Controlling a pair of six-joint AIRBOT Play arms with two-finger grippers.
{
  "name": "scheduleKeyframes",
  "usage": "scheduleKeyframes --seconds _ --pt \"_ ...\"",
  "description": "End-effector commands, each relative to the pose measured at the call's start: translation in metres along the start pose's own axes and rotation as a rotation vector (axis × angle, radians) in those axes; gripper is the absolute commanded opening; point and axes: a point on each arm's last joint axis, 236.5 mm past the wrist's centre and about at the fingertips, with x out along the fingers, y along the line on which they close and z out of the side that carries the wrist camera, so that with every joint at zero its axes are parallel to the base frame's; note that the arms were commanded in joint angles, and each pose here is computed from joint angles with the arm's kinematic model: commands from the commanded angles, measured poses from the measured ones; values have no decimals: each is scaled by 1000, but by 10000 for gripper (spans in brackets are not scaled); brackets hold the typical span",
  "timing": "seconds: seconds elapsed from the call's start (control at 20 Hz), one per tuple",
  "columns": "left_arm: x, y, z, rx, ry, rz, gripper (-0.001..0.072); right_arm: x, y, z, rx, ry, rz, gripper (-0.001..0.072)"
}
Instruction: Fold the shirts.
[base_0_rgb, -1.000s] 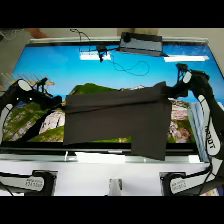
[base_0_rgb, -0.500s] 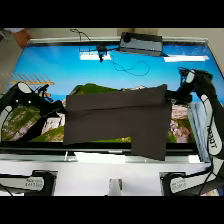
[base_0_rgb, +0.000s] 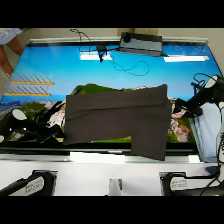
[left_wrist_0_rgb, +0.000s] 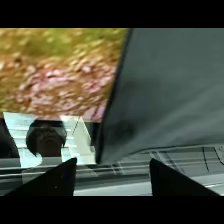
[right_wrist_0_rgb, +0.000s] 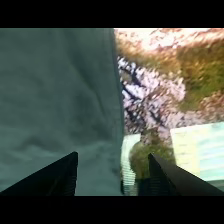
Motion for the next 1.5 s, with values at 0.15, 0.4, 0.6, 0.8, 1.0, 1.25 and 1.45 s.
scheduleKeyframes --seconds 0.15,0.4,0.6,0.8,1.0,1.25,1.45 --pt "20 -7 7 -90 -96 -63 533 1 11 -8 -5 20 59 427" --pt "27 -20 21 -80 -167 -51 141 1 12 -14 -15 38 63 427" --pt "27 -23 18 -13 -162 -47 37 30 10 -62 -51 146 85 522" --pt "23 -26 19 -5 -178 -52 38 66 19 -98 -42 191 155 481" --pt "21 -27 18 0 -179 -54 38 77 15 -94 -33 148 141 407" --pt "21 -27 18 8 -179 -53 38 83 17 -95 -24 139 156 370" --pt "21 -27 18 15 -181 -53 38 84 18 -98 -25 145 162 25"
